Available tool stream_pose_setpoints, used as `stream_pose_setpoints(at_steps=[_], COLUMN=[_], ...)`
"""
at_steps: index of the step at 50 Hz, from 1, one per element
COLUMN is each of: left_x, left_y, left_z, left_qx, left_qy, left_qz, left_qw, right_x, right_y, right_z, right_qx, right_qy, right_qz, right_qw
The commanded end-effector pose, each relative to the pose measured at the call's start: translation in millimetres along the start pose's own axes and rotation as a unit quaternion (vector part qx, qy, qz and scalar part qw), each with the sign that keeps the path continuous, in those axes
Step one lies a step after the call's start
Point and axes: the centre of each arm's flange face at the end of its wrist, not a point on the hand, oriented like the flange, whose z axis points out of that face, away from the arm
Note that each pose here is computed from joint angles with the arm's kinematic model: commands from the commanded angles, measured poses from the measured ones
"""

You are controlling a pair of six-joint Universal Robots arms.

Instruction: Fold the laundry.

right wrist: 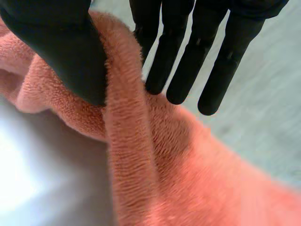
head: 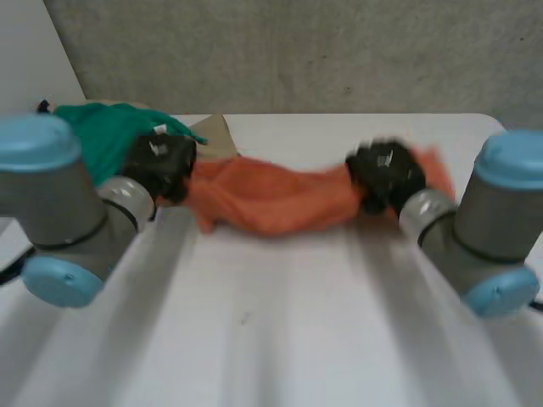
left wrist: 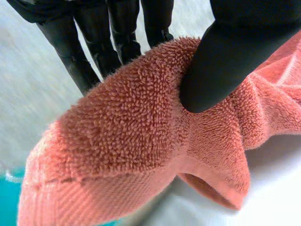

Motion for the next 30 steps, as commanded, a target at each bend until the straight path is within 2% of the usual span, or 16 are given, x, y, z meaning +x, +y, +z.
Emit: stream_pose_setpoints(at_steps=[1,8,12,17,23,30], left_x=[17,9,-5,-24,-44,-49], left_y=[50,29,6,-9,-1,31], left_z=[2,-13,-22,-26,-16,-10], left_qx=[-0.095,-0.115,-0.099,-0.083,-0.099,-0.183], left_qy=[0.021,0.017,0.003,-0.022,-0.047,-0.044], left_qz=[0.011,0.028,0.019,-0.002,-0.035,-0.086], left_qw=[0.995,0.993,0.995,0.996,0.993,0.978], right_x=[-12,16,41,66,94,100], right_y=[51,23,-1,-13,-9,12], right_z=[-3,-9,-15,-17,-3,26], right_qx=[-0.081,-0.094,-0.091,-0.109,-0.138,-0.149], right_qy=[-0.021,-0.005,0.017,0.032,0.039,0.010], right_qz=[-0.009,-0.003,0.008,0.020,-0.018,-0.079], right_qw=[0.996,0.996,0.996,0.993,0.989,0.986])
